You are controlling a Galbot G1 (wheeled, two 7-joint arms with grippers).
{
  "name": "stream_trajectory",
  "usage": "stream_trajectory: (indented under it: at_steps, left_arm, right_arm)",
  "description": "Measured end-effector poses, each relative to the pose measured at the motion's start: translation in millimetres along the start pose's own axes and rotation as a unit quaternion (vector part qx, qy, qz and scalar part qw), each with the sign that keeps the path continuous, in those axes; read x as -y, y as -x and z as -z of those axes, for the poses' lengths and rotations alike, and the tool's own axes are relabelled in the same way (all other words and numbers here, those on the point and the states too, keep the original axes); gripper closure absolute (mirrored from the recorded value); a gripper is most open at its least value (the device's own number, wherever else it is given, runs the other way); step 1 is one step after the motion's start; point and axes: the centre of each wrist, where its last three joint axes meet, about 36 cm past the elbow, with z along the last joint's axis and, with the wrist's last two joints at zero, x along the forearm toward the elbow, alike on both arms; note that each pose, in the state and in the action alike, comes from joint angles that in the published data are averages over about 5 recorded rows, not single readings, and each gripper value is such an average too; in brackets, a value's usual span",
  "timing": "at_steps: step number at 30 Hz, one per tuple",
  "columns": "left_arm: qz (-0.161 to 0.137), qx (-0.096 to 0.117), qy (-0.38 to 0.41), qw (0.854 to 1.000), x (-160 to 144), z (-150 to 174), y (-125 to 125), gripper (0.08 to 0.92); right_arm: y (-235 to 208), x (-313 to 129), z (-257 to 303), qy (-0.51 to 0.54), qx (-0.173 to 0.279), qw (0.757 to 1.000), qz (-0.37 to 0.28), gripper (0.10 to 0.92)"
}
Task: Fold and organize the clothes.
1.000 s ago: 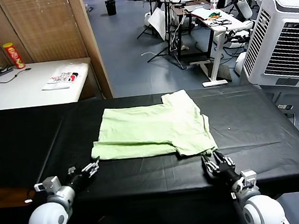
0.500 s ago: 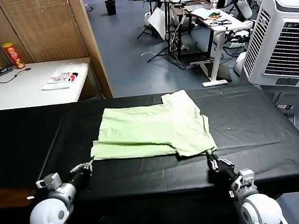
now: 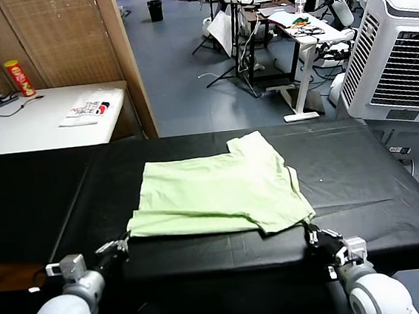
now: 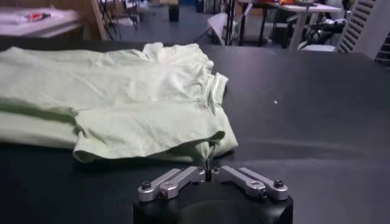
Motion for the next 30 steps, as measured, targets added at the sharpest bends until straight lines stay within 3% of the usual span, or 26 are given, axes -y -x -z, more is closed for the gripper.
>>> stream_trajectory:
  at_steps: [7, 10, 14, 18, 21, 25, 28, 30]
  left_arm:
    - [-0.004, -0.026, 0.007, 1.0, 12, -13, -26, 0.874]
    - [-0.001, -0.037, 0.001, 0.999, 17, -17, -34, 0.874]
    - [0.006, -0.043, -0.001, 0.999, 21, -18, -41, 0.826]
    - [0.01, -0.044, 0.003, 0.999, 21, -16, -47, 0.634]
    - [0.011, -0.05, 0.007, 0.999, 22, -13, -52, 0.466]
    - [0.009, -0.043, 0.013, 0.999, 25, -5, -59, 0.296]
    - [-0.003, -0.018, 0.011, 1.0, 26, 5, -60, 0.21]
    - [-0.014, -0.002, 0.005, 1.0, 25, 14, -55, 0.204]
  right_arm:
    - [-10, -3, 0, -0.005, -0.006, 1.0, 0.005, 0.874]
    - [-16, -3, 2, -0.009, -0.011, 1.0, 0.004, 0.764]
    - [-27, -4, 6, -0.015, -0.022, 1.0, -0.007, 0.547]
    - [-43, -4, 14, -0.022, -0.029, 0.999, -0.015, 0.327]
    - [-57, -4, 25, -0.021, -0.019, 1.0, -0.01, 0.242]
    - [-64, 2, 44, -0.012, 0.028, 1.0, 0.0, 0.225]
    - [-50, 9, 61, -0.016, 0.07, 0.997, 0.0, 0.224]
    - [-32, 15, 73, -0.019, 0.091, 0.996, -0.006, 0.224]
